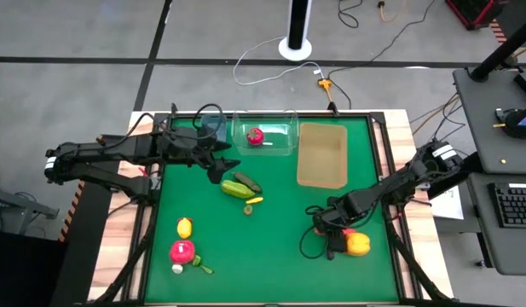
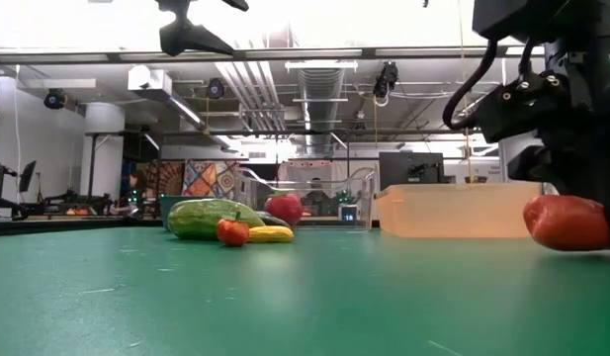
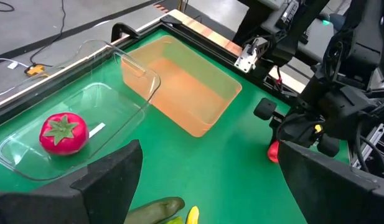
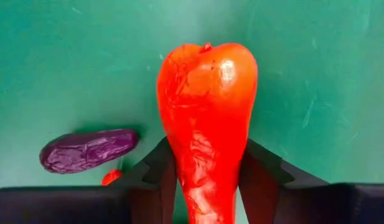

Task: Sort produce into baskets
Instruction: Put the carrot into the orange bin, then put the cucumber into the orange bin, then put the small tomato into the transparent bin

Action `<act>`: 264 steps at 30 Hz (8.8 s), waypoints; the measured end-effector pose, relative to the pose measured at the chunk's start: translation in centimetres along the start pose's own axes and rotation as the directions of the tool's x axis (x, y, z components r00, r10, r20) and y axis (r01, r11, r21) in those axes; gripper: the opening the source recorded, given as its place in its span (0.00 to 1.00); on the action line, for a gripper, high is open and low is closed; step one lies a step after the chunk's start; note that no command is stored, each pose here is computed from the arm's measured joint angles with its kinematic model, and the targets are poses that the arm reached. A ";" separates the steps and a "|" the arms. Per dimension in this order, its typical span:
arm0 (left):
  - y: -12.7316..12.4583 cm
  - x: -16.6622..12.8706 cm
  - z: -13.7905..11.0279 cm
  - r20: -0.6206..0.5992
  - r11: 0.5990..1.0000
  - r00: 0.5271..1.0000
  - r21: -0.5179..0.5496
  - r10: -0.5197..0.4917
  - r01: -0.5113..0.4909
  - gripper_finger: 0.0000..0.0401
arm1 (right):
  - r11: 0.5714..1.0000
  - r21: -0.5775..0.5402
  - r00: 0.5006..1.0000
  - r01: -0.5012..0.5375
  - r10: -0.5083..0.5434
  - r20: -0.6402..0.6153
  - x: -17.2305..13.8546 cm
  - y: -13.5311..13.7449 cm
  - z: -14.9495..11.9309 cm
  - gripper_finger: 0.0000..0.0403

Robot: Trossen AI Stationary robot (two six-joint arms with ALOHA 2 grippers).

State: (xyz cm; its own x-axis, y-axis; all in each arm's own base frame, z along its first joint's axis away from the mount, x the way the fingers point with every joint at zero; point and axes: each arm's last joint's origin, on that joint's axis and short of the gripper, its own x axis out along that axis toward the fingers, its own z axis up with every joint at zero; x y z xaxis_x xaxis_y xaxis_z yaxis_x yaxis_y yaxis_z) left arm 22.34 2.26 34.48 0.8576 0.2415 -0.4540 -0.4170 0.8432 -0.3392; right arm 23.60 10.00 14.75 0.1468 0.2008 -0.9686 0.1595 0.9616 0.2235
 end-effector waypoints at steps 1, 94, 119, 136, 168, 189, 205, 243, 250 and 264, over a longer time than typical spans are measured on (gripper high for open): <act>0.0 0.0 0.0 0.000 1.000 1.000 0.000 0.000 0.000 0.88 | 1.000 0.002 1.000 0.000 0.000 0.000 0.0 0.0 0.0 0.30; -0.3 9.7 -8.5 -0.691 0.833 0.677 0.511 0.253 0.211 0.83 | 0.609 0.787 0.819 0.093 -0.496 0.288 -12.6 -16.9 4.6 0.54; 2.9 13.7 -15.4 -0.685 0.837 0.636 0.536 0.355 0.110 0.74 | 0.623 0.779 0.832 0.071 -0.467 0.298 -12.7 -16.8 4.6 0.59; 2.3 10.6 -12.9 -0.648 0.883 0.693 0.468 0.316 0.035 0.44 | 0.654 0.756 0.843 0.035 -0.425 0.329 -13.1 -16.5 4.4 0.60; -3.0 3.7 1.3 0.409 0.994 0.907 0.080 -0.097 0.070 0.47 | 1.000 -0.011 0.007 -0.025 0.011 1.000 -25.0 -6.3 14.0 0.69; -4.3 5.0 2.7 0.414 0.993 0.904 0.097 -0.107 0.073 0.57 | 0.999 -0.040 0.044 0.010 0.040 0.998 -25.8 -5.8 16.1 0.47; -1.8 4.1 -1.7 -0.172 0.983 0.969 0.070 0.177 -0.167 0.71 | 0.849 0.523 0.621 0.079 -0.452 0.640 -22.2 -12.2 11.1 0.49; -4.9 11.5 -12.9 -0.572 0.939 0.785 0.341 0.238 -0.036 0.71 | 0.618 0.763 0.810 0.191 -0.538 0.233 -15.9 -15.2 7.3 0.70; -5.5 13.1 -13.7 -0.576 0.940 0.801 0.337 0.163 0.051 0.71 | 0.634 0.752 0.823 0.180 -0.515 0.238 -15.9 -15.1 7.3 0.69; -4.8 15.8 -16.7 -0.623 0.915 0.749 0.400 0.225 0.058 0.69 | 0.665 0.729 0.846 0.164 -0.475 0.243 -15.8 -14.9 7.3 0.70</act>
State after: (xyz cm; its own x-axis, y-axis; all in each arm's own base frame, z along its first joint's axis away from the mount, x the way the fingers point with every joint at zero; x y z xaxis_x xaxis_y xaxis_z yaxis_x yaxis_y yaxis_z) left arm 32.89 -6.01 15.14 0.3617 0.0715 -0.9296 -0.2119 0.9773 -0.0073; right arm 26.05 -8.85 27.51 0.2851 -0.3325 -0.8990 0.8417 0.5355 0.0689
